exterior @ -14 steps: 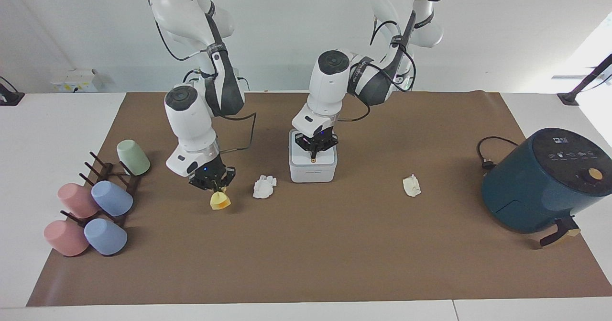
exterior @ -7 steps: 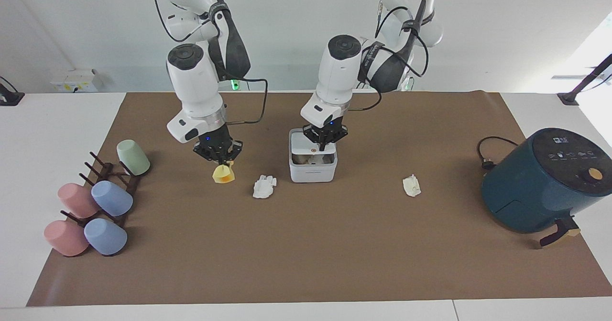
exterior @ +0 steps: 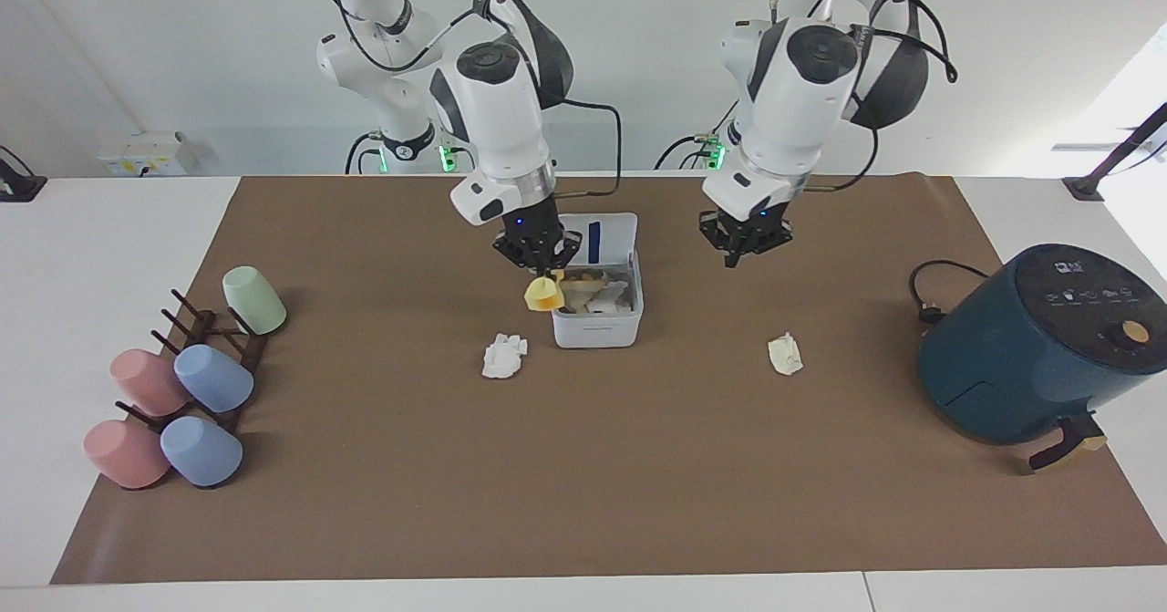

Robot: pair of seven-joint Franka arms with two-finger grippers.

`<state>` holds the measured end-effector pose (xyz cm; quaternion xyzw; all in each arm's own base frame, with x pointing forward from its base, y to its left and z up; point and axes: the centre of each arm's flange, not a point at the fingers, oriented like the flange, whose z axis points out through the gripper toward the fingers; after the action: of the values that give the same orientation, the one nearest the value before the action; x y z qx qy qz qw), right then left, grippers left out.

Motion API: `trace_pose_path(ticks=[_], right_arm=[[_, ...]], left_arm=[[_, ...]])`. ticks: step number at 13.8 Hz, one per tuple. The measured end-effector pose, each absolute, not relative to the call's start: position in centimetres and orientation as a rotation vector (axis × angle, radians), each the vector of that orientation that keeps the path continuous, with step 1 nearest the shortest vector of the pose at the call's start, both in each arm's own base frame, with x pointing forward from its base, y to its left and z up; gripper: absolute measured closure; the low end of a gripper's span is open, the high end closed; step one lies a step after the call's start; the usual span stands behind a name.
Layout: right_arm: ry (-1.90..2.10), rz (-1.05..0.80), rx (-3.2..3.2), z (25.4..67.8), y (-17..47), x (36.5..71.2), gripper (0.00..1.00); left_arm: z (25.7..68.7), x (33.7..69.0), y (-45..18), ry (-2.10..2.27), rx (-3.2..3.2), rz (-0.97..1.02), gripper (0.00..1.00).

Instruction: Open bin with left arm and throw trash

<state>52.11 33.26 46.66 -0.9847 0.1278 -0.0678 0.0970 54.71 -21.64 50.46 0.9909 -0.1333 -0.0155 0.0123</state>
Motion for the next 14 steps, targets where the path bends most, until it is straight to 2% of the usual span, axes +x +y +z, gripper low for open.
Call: trace_pose_path(ticks=[1,5,6,8,12,13,14], right_arm=[[0.403,-0.200,-2.900,46.3,34.9,51.3,0.91],[0.448,-0.137,-2.886,44.5,36.7,49.9,0.91],[0.447,-0.124,-2.890,44.1,36.8,49.6,0.90],[0.446,-0.112,-2.897,43.9,36.8,49.4,0.73],[0.448,-0.093,-2.907,45.3,36.7,49.6,0.26],[0.451,-0.092,-2.907,45.9,36.6,49.9,0.14],[0.452,-0.090,-2.908,46.4,36.6,50.0,0.04]], left_arm=[[48.6,55.3,-19.5,-0.445,3.083,-0.037,0.84],[41.0,56.0,-13.8,-0.525,3.066,0.040,0.35],[39.5,56.3,-12.9,-0.526,3.067,0.062,0.33],[36.5,56.8,-11.7,-0.521,3.070,0.089,0.33],[32.3,57.2,-11.9,-0.525,3.064,0.103,0.35],[31.7,57.3,-12.0,-0.526,3.064,0.100,0.38],[31.5,57.3,-12.0,-0.534,3.067,0.101,0.52]])
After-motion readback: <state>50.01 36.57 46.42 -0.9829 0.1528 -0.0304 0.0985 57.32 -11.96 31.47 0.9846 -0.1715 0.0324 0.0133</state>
